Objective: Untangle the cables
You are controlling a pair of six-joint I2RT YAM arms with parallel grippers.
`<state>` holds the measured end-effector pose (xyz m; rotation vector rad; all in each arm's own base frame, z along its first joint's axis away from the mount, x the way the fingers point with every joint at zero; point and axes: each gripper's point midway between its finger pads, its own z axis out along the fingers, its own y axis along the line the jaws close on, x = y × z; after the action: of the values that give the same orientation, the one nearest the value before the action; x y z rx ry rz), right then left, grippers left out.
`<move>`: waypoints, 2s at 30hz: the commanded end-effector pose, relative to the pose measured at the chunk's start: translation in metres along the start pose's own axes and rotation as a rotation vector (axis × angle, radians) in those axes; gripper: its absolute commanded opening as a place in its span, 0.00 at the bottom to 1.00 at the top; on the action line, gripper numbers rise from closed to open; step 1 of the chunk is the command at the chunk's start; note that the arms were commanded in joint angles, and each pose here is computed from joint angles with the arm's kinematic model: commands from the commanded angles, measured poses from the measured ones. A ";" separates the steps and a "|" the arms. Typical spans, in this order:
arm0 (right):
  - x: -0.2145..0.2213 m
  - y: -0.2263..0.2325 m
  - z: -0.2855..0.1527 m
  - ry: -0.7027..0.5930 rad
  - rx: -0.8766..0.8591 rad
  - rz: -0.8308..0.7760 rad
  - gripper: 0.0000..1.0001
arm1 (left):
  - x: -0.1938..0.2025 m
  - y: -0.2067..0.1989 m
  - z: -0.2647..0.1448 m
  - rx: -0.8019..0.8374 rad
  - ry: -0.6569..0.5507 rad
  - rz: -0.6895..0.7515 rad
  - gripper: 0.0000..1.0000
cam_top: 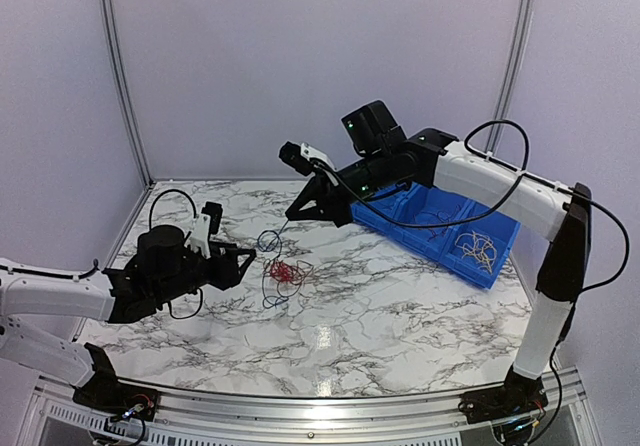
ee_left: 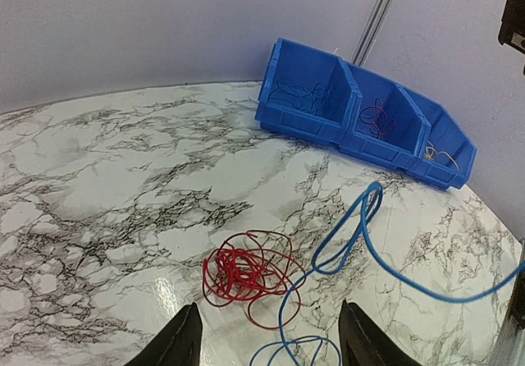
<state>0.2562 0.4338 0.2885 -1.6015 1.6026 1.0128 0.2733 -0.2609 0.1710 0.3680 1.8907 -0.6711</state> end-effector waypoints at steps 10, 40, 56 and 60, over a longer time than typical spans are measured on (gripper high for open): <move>-0.012 0.010 0.005 -0.027 -0.050 0.015 0.00 | -0.044 -0.014 0.042 0.048 -0.246 -0.081 0.48; 0.028 -0.041 -0.014 -0.005 0.053 0.094 0.53 | -0.073 -0.055 0.052 0.366 -0.459 -0.322 0.00; 0.006 -0.015 0.037 -0.006 -0.110 0.115 0.50 | -0.062 -0.069 0.056 0.318 -0.382 -0.227 0.00; 0.008 -0.014 0.041 -0.005 -0.135 0.147 0.37 | -0.061 -0.067 0.056 0.297 -0.380 -0.214 0.00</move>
<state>0.2702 0.4624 0.2498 -1.5996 1.6929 1.1660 0.3024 -0.3451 0.2098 0.1962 1.5256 -1.1196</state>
